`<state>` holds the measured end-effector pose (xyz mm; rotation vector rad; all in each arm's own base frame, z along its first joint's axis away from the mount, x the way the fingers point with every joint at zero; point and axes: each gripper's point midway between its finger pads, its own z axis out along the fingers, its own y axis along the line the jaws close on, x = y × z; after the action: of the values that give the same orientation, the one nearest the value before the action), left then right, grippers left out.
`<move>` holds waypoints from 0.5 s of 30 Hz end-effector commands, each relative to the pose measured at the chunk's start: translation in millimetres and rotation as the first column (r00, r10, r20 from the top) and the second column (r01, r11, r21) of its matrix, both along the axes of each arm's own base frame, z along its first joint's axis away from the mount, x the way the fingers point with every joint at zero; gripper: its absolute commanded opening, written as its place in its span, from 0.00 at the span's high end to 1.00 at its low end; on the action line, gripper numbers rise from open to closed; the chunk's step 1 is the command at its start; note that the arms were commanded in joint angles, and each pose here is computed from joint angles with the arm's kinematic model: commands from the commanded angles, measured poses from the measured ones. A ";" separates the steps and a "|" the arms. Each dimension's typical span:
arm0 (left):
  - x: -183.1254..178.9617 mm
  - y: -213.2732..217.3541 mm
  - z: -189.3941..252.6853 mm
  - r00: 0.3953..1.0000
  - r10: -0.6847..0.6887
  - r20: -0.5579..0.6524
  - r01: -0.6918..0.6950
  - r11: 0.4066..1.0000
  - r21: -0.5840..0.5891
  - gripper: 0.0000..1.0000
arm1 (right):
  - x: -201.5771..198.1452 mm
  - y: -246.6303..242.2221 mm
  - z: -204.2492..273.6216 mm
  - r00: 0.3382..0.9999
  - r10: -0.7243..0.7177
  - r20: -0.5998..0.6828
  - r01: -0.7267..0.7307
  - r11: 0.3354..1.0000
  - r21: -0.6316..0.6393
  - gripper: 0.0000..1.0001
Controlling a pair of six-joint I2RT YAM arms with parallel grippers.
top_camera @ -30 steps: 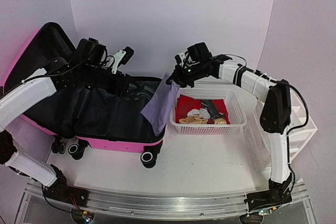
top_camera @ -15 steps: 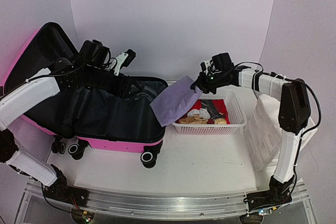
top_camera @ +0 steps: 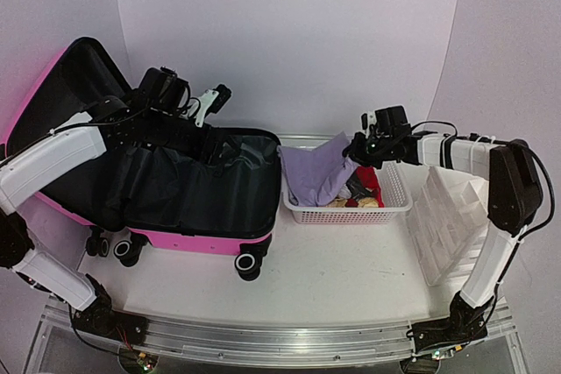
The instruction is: Open, take out, and arrange the luggage
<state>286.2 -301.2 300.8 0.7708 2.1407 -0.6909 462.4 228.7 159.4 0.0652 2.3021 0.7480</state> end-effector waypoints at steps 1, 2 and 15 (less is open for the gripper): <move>5.3 -7.6 34.7 0.998 -0.005 0.058 0.010 0.996 -0.084 0.36 | 7.7 -15.9 32.3 0.985 -0.084 0.152 0.081 0.996 0.026 1.00; 5.5 -8.0 34.3 0.998 -0.006 0.056 0.010 0.996 -0.084 0.36 | 5.4 -18.1 27.4 0.984 -0.093 0.151 0.091 0.996 0.025 1.00; 5.6 -13.8 32.4 0.999 -0.022 0.036 0.026 0.995 -0.094 0.37 | -22.6 -36.0 -5.5 0.985 -0.107 0.137 0.111 0.994 -0.023 1.00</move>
<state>286.0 -307.7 298.3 0.7729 2.1564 -0.7287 437.1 196.0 118.2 0.1500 2.2884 0.6359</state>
